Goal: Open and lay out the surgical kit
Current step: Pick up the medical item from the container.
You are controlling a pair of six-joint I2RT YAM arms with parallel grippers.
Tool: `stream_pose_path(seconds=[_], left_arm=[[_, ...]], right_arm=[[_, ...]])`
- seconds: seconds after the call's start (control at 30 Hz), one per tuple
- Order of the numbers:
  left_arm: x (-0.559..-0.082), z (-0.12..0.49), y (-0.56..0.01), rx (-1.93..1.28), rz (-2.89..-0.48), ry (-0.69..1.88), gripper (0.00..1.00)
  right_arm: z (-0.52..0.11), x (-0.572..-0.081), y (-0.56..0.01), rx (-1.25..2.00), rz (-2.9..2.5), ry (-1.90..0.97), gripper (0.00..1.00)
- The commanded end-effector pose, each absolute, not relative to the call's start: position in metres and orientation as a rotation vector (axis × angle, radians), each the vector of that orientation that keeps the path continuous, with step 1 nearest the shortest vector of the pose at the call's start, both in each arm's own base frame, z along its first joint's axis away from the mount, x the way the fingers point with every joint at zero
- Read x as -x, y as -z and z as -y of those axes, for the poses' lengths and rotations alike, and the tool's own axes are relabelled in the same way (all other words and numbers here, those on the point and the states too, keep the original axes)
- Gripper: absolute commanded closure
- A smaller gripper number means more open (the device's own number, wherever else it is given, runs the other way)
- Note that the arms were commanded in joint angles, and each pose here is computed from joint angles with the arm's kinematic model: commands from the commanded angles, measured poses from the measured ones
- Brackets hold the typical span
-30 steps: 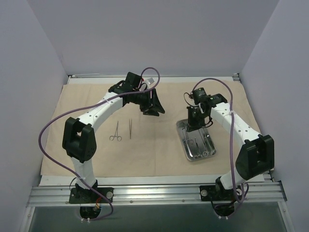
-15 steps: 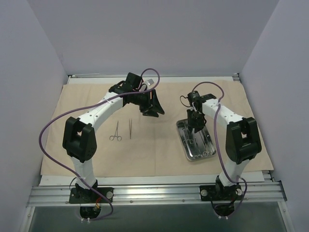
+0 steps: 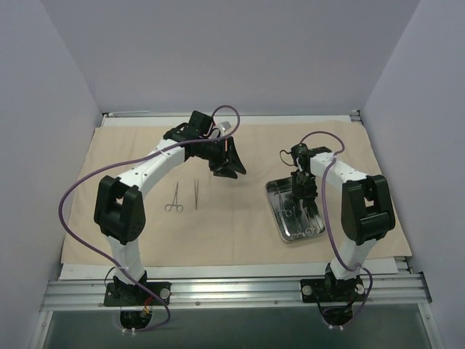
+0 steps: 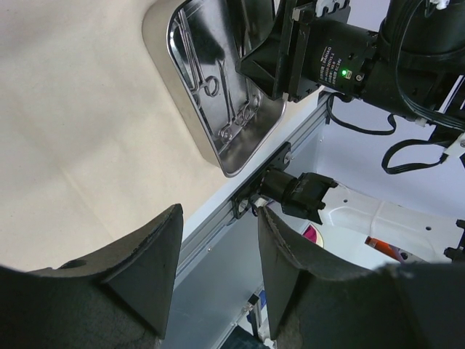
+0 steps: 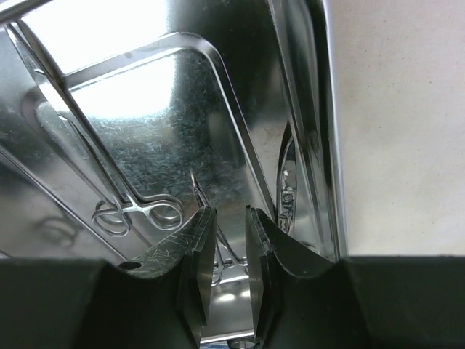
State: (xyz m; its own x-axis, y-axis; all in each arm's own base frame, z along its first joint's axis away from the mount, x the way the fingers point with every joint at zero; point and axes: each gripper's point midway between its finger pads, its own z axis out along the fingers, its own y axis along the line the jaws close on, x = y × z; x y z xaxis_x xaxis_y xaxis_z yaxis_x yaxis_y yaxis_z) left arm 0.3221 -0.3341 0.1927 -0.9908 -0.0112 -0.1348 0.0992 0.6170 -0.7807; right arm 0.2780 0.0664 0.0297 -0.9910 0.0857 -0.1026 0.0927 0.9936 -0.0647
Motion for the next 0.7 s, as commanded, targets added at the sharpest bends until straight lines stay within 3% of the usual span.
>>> stream_pose_path(seconds=[0.0, 0.67], left_arm=[[-0.324, 0.335, -0.21, -0.118, -2.648, 1.373, 0.46], [-0.329, 0.327, -0.204, -0.107, -2.66, 1.388, 0.46]], right_arm=[[-0.063, -0.278, -0.036, -0.11, -3.03, 0.139, 0.76], [-0.082, -0.286, -0.027, -0.063, -3.049, 0.074, 0.68]])
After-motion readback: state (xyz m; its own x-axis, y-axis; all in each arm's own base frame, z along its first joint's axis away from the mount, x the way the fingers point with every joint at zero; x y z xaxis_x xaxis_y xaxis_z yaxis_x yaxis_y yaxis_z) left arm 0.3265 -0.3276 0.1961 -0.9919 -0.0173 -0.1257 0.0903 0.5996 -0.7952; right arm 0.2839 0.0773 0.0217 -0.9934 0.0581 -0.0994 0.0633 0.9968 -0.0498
